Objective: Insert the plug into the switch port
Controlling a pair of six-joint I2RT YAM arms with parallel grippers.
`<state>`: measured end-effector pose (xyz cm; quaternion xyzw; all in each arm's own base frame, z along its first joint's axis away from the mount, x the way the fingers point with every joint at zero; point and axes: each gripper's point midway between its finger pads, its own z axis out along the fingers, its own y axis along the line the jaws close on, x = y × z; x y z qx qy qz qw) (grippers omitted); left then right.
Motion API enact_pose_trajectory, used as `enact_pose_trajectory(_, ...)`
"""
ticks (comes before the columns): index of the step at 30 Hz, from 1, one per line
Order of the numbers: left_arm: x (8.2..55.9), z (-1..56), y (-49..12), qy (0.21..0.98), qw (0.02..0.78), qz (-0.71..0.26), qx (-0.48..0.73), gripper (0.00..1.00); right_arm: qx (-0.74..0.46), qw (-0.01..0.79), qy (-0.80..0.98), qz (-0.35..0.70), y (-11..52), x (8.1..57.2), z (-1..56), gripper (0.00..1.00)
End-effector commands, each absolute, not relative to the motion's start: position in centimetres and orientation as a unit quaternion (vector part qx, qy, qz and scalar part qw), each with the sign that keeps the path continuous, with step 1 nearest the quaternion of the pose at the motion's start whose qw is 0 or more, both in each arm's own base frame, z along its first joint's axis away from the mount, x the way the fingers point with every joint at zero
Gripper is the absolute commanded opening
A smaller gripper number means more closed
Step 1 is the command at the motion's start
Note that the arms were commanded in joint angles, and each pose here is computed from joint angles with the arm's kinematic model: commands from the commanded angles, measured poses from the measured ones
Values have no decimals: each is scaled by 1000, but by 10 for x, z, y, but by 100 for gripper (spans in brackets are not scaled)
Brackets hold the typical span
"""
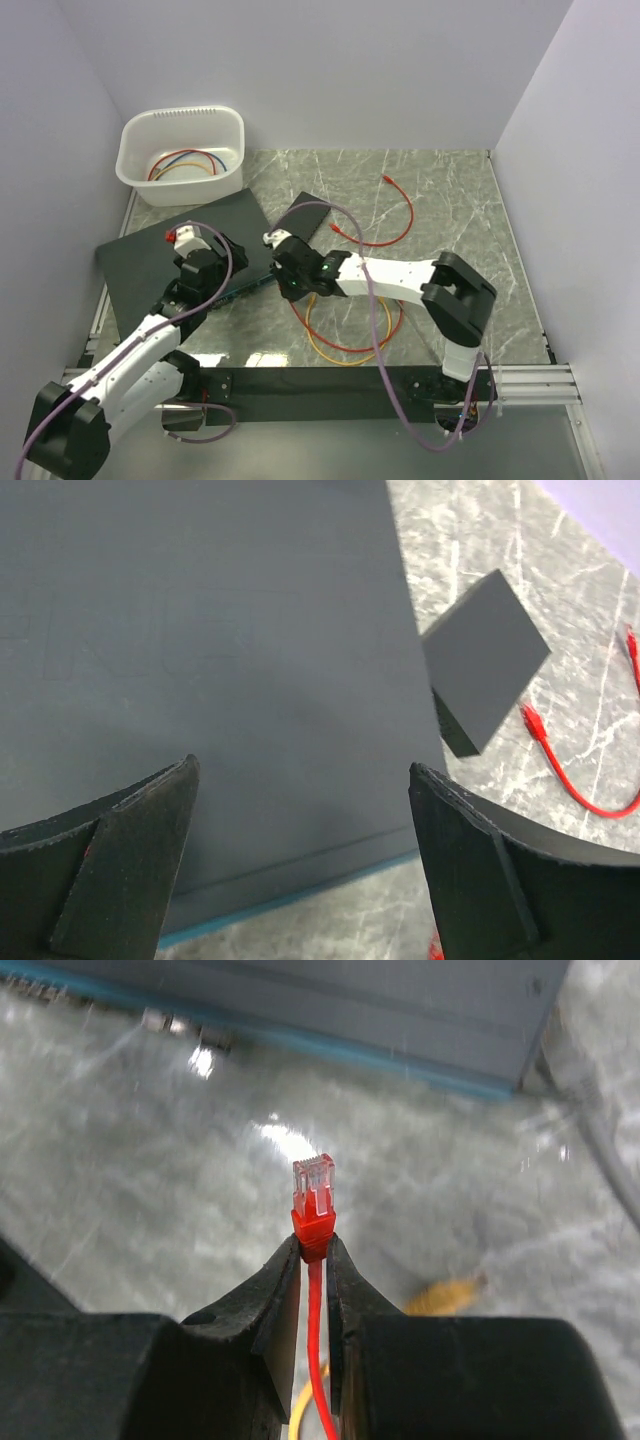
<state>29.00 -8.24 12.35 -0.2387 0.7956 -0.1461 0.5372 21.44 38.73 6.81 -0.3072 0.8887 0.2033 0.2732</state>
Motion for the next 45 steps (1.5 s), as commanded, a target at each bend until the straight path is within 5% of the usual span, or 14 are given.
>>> enact_pose_trajectory(1,301,125,-90,795,528,-187,-234,91,-309,286,889,181,400,230,72,0)
enact_pose_trajectory(12,313,88,-65,817,464,-195,-282,84,-302,258,907,139,415,244,43,0)
enact_pose_trajectory(45,310,92,-59,808,469,-214,-284,80,-272,278,918,70,430,270,49,0)
